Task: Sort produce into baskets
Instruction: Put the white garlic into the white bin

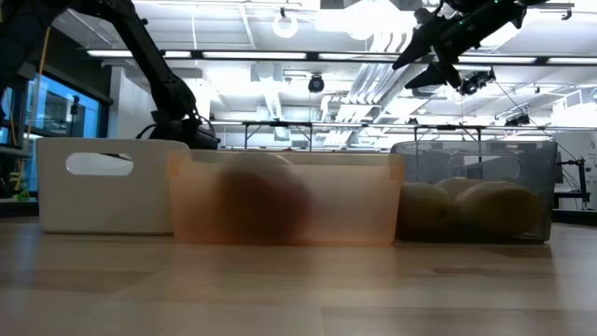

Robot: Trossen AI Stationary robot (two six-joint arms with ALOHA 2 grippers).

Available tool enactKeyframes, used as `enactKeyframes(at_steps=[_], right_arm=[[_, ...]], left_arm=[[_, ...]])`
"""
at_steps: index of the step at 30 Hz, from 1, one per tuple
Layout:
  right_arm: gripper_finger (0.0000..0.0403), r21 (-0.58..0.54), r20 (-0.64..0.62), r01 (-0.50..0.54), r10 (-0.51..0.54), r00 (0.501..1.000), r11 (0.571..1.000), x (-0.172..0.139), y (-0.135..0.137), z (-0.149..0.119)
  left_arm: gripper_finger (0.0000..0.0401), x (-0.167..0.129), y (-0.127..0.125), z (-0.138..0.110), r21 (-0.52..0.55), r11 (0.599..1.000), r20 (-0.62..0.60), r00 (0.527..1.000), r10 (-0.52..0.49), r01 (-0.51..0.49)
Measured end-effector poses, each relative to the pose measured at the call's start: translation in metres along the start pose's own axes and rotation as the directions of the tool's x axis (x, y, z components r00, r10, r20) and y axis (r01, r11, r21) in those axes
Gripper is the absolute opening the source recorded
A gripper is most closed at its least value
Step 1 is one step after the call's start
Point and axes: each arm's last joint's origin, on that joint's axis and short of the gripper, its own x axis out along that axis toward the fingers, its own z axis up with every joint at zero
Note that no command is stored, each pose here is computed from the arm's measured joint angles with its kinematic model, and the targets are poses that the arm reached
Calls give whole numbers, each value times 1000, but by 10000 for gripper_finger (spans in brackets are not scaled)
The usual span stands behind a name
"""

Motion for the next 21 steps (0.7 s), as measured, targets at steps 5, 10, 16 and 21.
enactKeyframes(at_steps=[5, 10, 16, 21], right_arm=[[291, 2, -17, 4, -4, 1000, 1000, 0, 0, -2], [291, -44, -13, 5, -5, 1000, 999, 0, 0, -1], [291, -71, 28, 12, -10, 1000, 997, 0, 0, 3], [291, -73, 54, 6, -2, 999, 997, 0, 1, 5]], left_arm=[[0, -20, 2, -17, 0, 998, -110, 992, -55, 55], [0, -61, 10, -34, 5, 986, -56, 985, -166, 167], [0, -72, 29, -16, -75, 988, 170, 978, -119, 133], [0, -44, 23, 2, -49, 997, 97, 994, -51, 55]])
